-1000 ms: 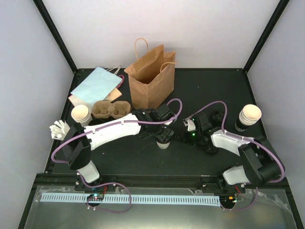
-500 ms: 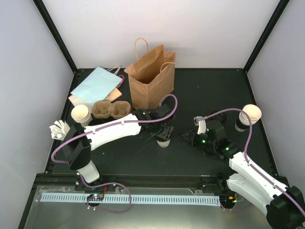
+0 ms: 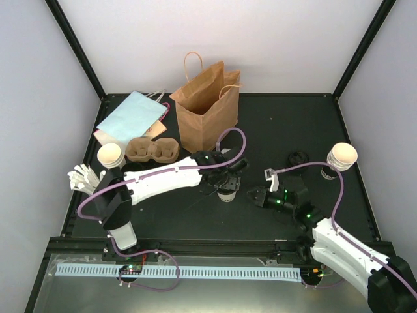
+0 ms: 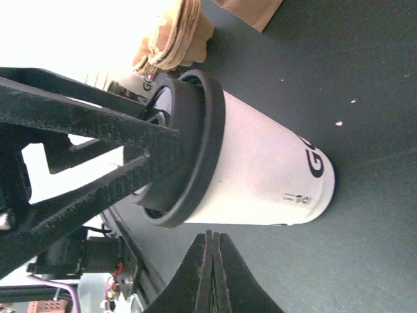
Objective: Pack the takeout coffee
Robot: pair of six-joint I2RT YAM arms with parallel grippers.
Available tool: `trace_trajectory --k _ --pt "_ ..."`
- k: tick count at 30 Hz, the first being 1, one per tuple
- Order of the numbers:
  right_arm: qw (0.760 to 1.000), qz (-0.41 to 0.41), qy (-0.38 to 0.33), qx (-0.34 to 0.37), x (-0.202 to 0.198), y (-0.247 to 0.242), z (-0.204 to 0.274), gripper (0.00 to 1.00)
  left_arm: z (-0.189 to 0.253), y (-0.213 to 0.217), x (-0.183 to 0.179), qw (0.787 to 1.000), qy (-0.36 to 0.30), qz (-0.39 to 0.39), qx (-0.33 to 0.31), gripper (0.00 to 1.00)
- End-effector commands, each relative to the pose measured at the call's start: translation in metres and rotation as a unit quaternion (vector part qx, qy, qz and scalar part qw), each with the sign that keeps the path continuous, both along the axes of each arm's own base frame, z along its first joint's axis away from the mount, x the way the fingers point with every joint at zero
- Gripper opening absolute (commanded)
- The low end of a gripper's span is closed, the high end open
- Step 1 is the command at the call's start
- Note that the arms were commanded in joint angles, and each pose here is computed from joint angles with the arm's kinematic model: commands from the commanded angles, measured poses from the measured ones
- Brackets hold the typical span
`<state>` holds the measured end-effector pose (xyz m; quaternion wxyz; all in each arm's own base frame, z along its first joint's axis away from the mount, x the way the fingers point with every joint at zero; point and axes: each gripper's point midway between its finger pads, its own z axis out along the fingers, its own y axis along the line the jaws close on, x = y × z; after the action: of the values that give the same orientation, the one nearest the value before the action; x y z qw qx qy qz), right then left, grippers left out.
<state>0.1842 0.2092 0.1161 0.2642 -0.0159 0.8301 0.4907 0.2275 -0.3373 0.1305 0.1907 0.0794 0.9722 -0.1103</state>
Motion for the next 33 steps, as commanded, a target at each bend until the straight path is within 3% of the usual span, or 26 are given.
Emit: trace_trajectory --k 1,17,33 --pt "0.998 -0.010 -0.005 0.066 0.004 0.007 0.022 0.01 -0.008 0.000 -0.010 0.998 0.032 0.048 0.012 0.76" --pt "0.994 -0.028 0.022 0.099 0.007 0.013 0.018 0.01 -0.007 -0.005 -0.014 0.994 0.040 0.101 -0.008 0.74" --pt "0.994 -0.025 0.019 0.103 0.011 0.029 0.028 0.01 -0.010 -0.009 -0.017 0.995 0.047 0.093 -0.007 0.73"
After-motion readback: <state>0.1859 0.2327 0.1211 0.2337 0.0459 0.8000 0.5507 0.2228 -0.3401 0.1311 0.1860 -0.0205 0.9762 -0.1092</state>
